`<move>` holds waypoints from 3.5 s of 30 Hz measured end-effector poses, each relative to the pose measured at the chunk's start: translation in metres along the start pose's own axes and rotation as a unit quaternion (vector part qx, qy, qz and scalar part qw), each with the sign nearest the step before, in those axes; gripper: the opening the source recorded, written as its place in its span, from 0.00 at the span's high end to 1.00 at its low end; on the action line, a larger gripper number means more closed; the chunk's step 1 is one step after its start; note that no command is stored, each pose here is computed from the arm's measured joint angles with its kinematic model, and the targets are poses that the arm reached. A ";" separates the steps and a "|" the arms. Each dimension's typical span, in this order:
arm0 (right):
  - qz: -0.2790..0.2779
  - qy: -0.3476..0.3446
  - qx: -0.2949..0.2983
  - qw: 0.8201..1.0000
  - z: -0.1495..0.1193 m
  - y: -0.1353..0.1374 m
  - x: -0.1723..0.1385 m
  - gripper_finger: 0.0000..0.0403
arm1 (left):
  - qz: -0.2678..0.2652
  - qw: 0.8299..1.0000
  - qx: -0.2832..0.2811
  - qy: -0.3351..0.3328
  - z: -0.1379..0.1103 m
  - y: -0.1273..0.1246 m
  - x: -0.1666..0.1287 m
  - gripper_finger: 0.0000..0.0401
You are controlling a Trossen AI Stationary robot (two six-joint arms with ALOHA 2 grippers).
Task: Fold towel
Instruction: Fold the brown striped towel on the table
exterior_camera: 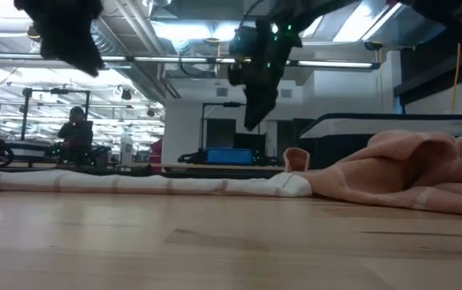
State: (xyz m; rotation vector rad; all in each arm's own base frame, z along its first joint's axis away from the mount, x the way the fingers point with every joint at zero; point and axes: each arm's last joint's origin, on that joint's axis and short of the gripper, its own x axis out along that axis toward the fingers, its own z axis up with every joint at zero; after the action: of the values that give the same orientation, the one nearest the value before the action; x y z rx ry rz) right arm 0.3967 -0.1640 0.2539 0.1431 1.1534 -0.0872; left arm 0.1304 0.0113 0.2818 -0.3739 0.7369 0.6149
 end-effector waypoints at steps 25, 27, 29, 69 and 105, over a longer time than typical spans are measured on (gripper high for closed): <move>0.031 0.015 -0.088 0.996 -0.086 0.204 0.114 0.50 | 0.010 0.962 0.030 0.270 -0.134 -0.056 0.067 0.61; 0.038 0.013 -0.089 0.995 -0.092 0.218 0.115 0.50 | -0.015 0.964 0.019 0.265 -0.141 -0.065 0.066 0.61; 0.040 0.016 -0.089 0.995 -0.099 0.233 0.115 0.50 | -0.032 0.964 0.012 0.262 -0.148 -0.073 0.064 0.61; -0.026 0.049 -0.123 0.991 -0.093 0.204 0.033 0.50 | 0.020 0.986 0.126 0.106 -0.044 -0.110 0.022 0.61; -0.038 -0.203 -0.050 0.977 -0.138 0.176 0.011 0.50 | 0.054 0.991 0.060 0.108 -0.086 -0.053 0.076 0.61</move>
State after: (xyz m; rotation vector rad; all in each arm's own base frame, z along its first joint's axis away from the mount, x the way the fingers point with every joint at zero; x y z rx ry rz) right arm 0.3015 0.0313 0.2012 -0.0100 0.7517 -0.1188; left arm 0.1647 -0.0445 0.1736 -0.2939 1.0026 0.6335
